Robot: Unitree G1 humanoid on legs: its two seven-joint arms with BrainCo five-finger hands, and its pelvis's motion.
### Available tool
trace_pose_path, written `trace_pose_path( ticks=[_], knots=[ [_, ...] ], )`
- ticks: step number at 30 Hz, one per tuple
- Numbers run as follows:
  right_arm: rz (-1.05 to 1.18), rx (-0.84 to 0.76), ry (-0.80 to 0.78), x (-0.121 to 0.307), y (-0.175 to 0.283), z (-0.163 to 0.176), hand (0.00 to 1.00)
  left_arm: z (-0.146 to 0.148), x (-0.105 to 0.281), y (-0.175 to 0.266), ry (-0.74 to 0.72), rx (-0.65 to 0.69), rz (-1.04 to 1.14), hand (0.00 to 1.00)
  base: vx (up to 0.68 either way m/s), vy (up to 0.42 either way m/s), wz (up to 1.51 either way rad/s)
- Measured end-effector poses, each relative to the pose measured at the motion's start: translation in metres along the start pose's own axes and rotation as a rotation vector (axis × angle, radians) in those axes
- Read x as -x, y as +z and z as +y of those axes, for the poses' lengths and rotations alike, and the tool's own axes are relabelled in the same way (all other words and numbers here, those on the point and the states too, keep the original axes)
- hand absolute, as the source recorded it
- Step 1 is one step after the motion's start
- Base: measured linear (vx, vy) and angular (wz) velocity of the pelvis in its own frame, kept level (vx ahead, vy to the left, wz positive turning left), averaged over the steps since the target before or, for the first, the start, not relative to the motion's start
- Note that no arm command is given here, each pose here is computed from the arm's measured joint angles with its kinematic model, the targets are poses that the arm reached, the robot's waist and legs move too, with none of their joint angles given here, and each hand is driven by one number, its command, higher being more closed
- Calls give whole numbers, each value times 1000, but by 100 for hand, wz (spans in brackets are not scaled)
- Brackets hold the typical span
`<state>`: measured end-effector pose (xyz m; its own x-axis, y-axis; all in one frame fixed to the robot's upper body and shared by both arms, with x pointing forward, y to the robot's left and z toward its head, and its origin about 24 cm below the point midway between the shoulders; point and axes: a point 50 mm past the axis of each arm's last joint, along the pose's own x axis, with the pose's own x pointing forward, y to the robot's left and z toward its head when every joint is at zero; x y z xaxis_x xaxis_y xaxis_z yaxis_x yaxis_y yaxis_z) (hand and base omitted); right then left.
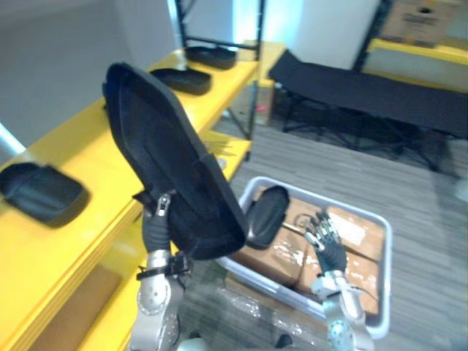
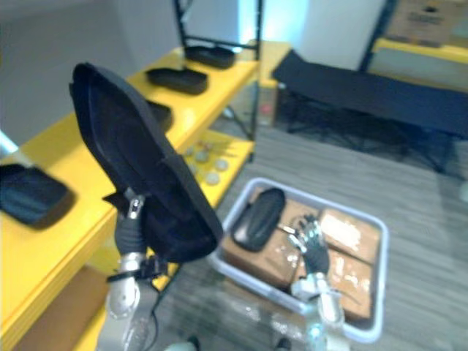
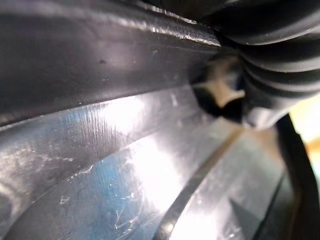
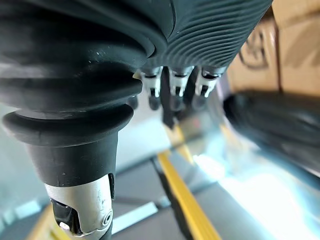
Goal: Walk over and take plastic housings, then place them on the shelf
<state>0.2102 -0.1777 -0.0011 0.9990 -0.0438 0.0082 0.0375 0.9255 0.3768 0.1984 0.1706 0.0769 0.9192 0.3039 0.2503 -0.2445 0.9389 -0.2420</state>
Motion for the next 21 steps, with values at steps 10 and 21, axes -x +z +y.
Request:
trace_pose_path(
  ticks=[10,21],
  knots=[
    [-101,20,187,-23,16,51,0,54,14,55,289,-105,-241,100,62,63,38],
    [-133,90,154,-29,23,54,0,65,14,72,261,-153,-332,100,83,73,21]
  ],
)
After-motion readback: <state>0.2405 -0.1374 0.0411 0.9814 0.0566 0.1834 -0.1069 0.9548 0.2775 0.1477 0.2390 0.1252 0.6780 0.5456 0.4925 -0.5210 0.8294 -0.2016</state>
